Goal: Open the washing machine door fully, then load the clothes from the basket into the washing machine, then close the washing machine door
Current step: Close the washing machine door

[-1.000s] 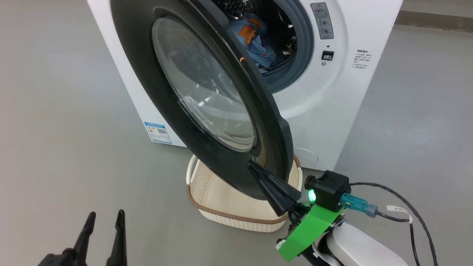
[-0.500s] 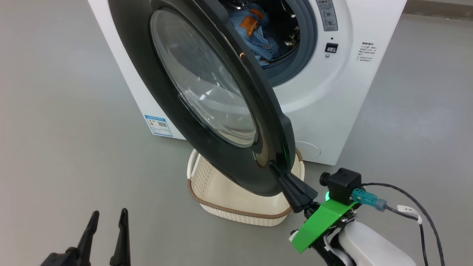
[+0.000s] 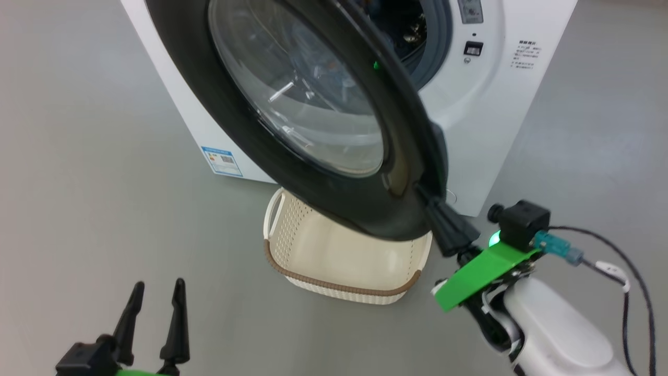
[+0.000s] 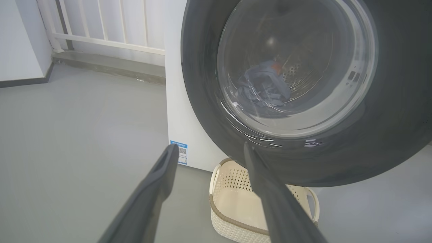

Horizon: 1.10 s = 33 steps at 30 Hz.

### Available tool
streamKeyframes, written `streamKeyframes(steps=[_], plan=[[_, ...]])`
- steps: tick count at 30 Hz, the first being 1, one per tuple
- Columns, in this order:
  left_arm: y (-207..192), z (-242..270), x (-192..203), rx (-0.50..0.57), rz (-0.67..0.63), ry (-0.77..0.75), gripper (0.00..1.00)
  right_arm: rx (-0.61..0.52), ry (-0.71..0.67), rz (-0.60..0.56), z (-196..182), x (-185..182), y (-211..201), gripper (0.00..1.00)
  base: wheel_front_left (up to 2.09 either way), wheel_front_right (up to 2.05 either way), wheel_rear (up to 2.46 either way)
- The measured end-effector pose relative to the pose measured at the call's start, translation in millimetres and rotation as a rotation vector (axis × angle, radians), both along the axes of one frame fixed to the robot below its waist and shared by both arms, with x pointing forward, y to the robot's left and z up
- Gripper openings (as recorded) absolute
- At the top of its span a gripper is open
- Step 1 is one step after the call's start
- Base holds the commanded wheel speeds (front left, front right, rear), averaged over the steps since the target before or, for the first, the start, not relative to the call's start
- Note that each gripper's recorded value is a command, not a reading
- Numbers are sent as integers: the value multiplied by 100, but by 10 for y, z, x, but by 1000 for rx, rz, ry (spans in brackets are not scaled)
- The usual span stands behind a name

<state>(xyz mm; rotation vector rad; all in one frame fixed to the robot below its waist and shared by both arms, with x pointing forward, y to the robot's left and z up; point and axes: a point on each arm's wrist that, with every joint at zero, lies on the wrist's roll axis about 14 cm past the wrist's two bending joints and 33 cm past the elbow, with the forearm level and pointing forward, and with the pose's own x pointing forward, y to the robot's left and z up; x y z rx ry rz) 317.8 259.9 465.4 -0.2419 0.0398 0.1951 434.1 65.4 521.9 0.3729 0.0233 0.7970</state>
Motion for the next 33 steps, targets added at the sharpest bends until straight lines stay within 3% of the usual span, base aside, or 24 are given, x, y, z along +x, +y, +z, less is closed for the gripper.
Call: streamKeyframes(steps=[14,33], plan=[[-130,29,394,-19,-31,-17,100,8,-76,-148,145,851,-366,0,0,0,0],[-171,2,666,-20,-36,-11,100,54,-119,-246,210,1661,-468,0,0,0,0]])
